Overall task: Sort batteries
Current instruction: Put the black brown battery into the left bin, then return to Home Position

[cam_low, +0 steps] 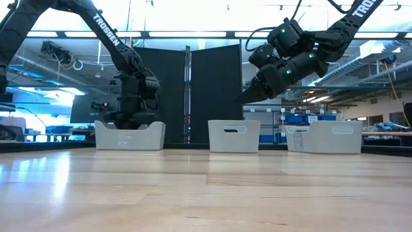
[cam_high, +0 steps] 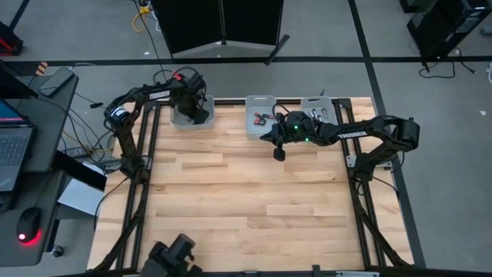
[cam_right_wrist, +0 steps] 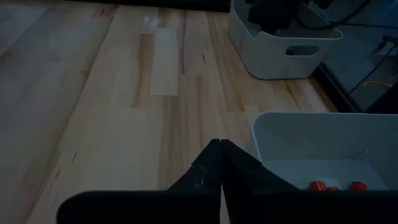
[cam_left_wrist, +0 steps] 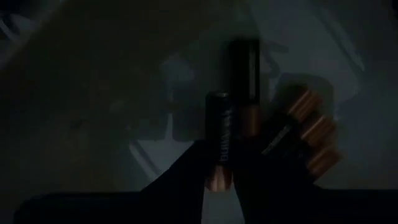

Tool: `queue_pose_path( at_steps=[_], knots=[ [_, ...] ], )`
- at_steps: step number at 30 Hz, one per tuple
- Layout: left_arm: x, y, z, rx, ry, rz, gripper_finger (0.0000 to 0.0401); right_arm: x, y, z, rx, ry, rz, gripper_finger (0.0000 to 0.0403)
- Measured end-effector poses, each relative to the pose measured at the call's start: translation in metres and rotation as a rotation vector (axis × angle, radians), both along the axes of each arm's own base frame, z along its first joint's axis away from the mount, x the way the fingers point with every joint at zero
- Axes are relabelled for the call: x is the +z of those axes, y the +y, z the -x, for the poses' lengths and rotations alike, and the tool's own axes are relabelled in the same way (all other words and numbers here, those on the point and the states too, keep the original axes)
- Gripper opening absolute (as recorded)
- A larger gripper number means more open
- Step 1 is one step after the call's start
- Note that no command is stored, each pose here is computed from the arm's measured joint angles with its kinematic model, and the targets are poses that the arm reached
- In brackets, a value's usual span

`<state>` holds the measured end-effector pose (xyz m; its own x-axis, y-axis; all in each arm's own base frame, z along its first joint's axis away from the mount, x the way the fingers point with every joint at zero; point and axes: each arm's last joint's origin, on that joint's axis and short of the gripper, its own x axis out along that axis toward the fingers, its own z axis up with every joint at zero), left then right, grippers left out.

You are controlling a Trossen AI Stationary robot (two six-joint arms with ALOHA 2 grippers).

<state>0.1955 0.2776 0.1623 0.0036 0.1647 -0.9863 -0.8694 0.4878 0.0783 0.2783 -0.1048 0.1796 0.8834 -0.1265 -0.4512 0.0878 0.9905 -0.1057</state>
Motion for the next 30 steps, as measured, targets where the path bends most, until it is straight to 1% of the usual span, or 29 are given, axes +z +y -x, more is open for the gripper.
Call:
queue_pose_path(
  at_steps=[4,9,14,18,22,25,28,30],
  knots=[
    [-0.002,-0.002,0.001,-0.034,0.022,0.027,0.0093,0.0,0.0,0.0,0.0,0.0,0.0,0.0013],
    [0.007,-0.007,-0.006,-0.066,0.01,-0.023,0.0092,0.0,0.0,0.0,-0.006,-0.002,-0.011,0.0015],
    [0.02,-0.009,-0.006,-0.069,-0.009,-0.079,0.0092,0.0,0.0,0.0,-0.009,-0.004,-0.017,0.0014],
    [0.032,-0.011,-0.004,-0.07,-0.025,-0.114,0.0103,0.0,0.0,0.0,-0.009,-0.004,-0.017,0.0017],
    [0.049,-0.017,-0.003,-0.098,-0.052,-0.16,0.0114,0.0,0.0,0.0,-0.016,-0.004,-0.012,0.0019],
    [0.065,-0.029,-0.004,-0.141,-0.103,-0.236,0.0116,0.001,-0.002,0.0,-0.059,-0.002,0.008,0.0016],
    [0.073,-0.049,-0.01,-0.173,-0.232,-0.361,0.0116,0.001,-0.003,0.001,-0.07,0.001,0.022,0.0014],
    [0.072,-0.066,-0.012,-0.21,-0.308,-0.438,0.0115,0.001,-0.004,0.001,-0.071,0.001,0.022,0.0014]
  ],
)
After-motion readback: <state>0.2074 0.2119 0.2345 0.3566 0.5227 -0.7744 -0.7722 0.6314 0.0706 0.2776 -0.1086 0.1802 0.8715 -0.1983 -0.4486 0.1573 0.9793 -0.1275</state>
